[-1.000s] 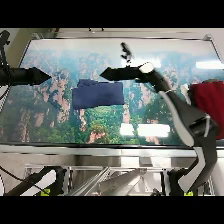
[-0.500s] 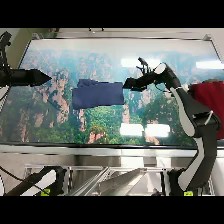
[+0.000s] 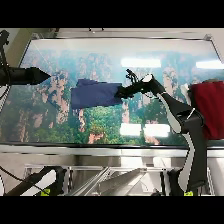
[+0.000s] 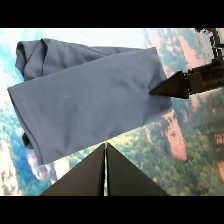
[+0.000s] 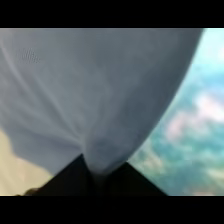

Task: Fold the shirts.

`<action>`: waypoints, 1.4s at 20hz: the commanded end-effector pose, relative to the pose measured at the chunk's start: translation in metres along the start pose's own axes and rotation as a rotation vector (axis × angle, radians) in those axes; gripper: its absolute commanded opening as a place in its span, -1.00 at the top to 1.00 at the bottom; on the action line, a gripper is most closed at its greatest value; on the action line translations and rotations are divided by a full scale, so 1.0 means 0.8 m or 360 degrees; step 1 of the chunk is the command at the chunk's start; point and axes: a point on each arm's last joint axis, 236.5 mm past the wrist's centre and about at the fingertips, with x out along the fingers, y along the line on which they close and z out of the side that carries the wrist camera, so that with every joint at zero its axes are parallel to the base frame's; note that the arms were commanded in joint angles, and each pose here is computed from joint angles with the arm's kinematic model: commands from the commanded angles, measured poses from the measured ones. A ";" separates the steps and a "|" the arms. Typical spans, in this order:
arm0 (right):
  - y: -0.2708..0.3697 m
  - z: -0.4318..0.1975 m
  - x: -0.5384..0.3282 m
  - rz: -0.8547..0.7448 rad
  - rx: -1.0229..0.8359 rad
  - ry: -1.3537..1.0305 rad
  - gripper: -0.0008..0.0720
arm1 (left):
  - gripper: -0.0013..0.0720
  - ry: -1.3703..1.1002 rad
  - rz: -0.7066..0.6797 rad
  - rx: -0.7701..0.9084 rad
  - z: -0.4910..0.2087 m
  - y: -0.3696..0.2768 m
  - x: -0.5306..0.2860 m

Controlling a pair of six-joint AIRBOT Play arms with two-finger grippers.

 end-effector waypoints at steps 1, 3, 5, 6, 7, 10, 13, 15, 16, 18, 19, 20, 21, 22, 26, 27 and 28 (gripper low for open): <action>0.072 0.034 -0.011 0.0240 -0.0136 -0.0156 0.93 | 0.93 -0.0011 0.0005 -0.0002 0.002 0.001 0.000; 0.119 0.050 -0.053 0.0238 -0.0302 -0.0217 0.93 | 0.93 0.0008 -0.0003 -0.0003 -0.002 0.000 0.000; 0.167 0.073 -0.120 0.0177 -0.0474 -0.0371 0.93 | 0.93 0.0030 -0.0012 -0.0004 -0.006 -0.002 0.000; 0.185 0.090 -0.163 0.0120 -0.0525 -0.0492 0.93 | 0.93 0.0039 -0.0016 -0.0006 -0.007 -0.003 0.000; 0.193 0.107 -0.206 0.0042 -0.0545 -0.0621 0.93 | 0.93 0.0049 -0.0020 -0.0011 -0.009 -0.003 0.000; 0.170 0.160 -0.362 -0.0311 -0.0464 -0.1077 0.93 | 0.93 0.0064 -0.0028 -0.0021 -0.012 -0.006 0.000; 0.125 0.183 -0.543 -0.0607 -0.0273 -0.1583 0.93 | 0.93 0.0073 -0.0031 -0.0021 -0.013 -0.006 0.000; 0.087 0.172 -0.636 -0.0697 -0.0134 -0.1760 0.93 | 0.93 0.0070 -0.0030 -0.0021 -0.013 -0.006 0.000; 0.064 0.159 -0.669 -0.0745 -0.0057 -0.1786 0.93 | 0.93 0.0066 -0.0028 -0.0021 -0.012 -0.006 0.000; 0.014 0.119 -0.718 -0.0846 0.0101 -0.1752 0.94 | 0.93 0.0058 -0.0025 -0.0021 -0.011 -0.005 0.000; -0.008 0.092 -0.733 -0.0874 0.0209 -0.1691 0.94 | 0.93 0.0059 -0.0025 -0.0020 -0.011 -0.005 0.000; -0.025 0.065 -0.743 -0.0873 0.0342 -0.1640 0.94 | 0.93 0.0059 -0.0025 -0.0020 -0.011 -0.005 0.000; -0.039 0.035 -0.751 -0.0886 0.0485 -0.1584 0.94 | 0.93 0.0058 -0.0025 -0.0020 -0.011 -0.005 0.000; -0.044 0.009 -0.758 -0.0932 0.0549 -0.1534 0.93 | 0.93 0.0061 -0.0026 -0.0020 -0.011 -0.005 0.000; -0.040 -0.079 -0.793 -0.1232 0.0757 -0.1482 0.94 | 0.93 0.0061 -0.0026 -0.0019 -0.011 -0.005 0.000; -0.048 -0.099 -0.781 -0.1254 0.0801 -0.1375 0.94 | 0.93 0.0061 -0.0026 -0.0019 -0.011 -0.005 0.000; -0.058 -0.115 -0.764 -0.1244 0.0846 -0.1262 0.94 | 0.93 0.0061 -0.0025 -0.0019 -0.011 -0.005 0.000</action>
